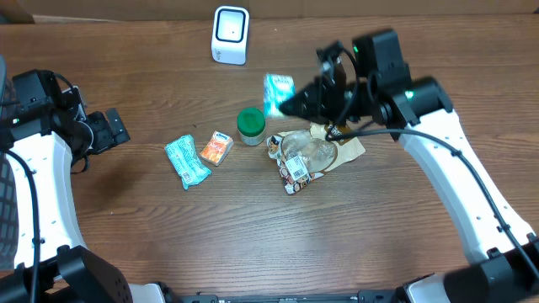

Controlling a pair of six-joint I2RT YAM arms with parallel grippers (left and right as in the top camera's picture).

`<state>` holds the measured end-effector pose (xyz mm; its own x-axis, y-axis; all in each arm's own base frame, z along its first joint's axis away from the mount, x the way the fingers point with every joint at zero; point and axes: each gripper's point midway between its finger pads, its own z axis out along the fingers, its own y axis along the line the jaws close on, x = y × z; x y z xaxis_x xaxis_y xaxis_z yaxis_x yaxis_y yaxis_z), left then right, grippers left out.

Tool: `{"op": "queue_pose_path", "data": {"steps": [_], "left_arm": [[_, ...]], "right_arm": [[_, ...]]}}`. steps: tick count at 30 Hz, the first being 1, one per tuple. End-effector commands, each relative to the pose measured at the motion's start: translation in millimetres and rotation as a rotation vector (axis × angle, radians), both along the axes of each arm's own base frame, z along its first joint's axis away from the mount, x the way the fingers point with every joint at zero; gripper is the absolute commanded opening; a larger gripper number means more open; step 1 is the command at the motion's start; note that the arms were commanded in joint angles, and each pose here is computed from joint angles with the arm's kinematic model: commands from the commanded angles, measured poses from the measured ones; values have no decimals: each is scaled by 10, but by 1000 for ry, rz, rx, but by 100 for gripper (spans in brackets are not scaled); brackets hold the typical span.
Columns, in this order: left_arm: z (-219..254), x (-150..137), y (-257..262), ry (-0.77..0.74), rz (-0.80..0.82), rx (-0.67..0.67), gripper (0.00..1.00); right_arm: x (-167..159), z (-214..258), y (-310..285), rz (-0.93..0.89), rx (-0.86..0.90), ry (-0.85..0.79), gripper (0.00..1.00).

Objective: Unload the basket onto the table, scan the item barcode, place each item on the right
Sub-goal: 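Lift the Kleenex pack with the right gripper toward the scanner, then hold the Kleenex pack in front of the white scanner, right gripper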

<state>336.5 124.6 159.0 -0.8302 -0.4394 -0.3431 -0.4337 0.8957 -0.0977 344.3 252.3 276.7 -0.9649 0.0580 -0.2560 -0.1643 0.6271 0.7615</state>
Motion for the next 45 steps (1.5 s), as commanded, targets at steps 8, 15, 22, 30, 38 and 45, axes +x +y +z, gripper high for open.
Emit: {"op": "queue_pose_path", "data": {"steps": [8, 15, 22, 30, 38, 45], "left_arm": [[45, 31, 33, -10, -20, 16, 100], [47, 32, 33, -10, -20, 16, 100], [45, 31, 33, -10, -20, 16, 100], [45, 31, 33, -10, -20, 16, 100], [47, 32, 33, -10, -20, 16, 100], [45, 31, 33, -10, -20, 16, 100]], "right_arm": [[1445, -97, -148, -149, -756, -522, 4], [2338, -532, 157, -127, -1113, -902, 4], [2902, -779, 590, -13, -1222, -1269, 4], [2962, -1352, 831, 343, -1363, -1411, 4], [2971, -1311, 853, 335, -1358, -1432, 4], [2943, -1082, 885, 248, -1323, -1440, 4]]}}
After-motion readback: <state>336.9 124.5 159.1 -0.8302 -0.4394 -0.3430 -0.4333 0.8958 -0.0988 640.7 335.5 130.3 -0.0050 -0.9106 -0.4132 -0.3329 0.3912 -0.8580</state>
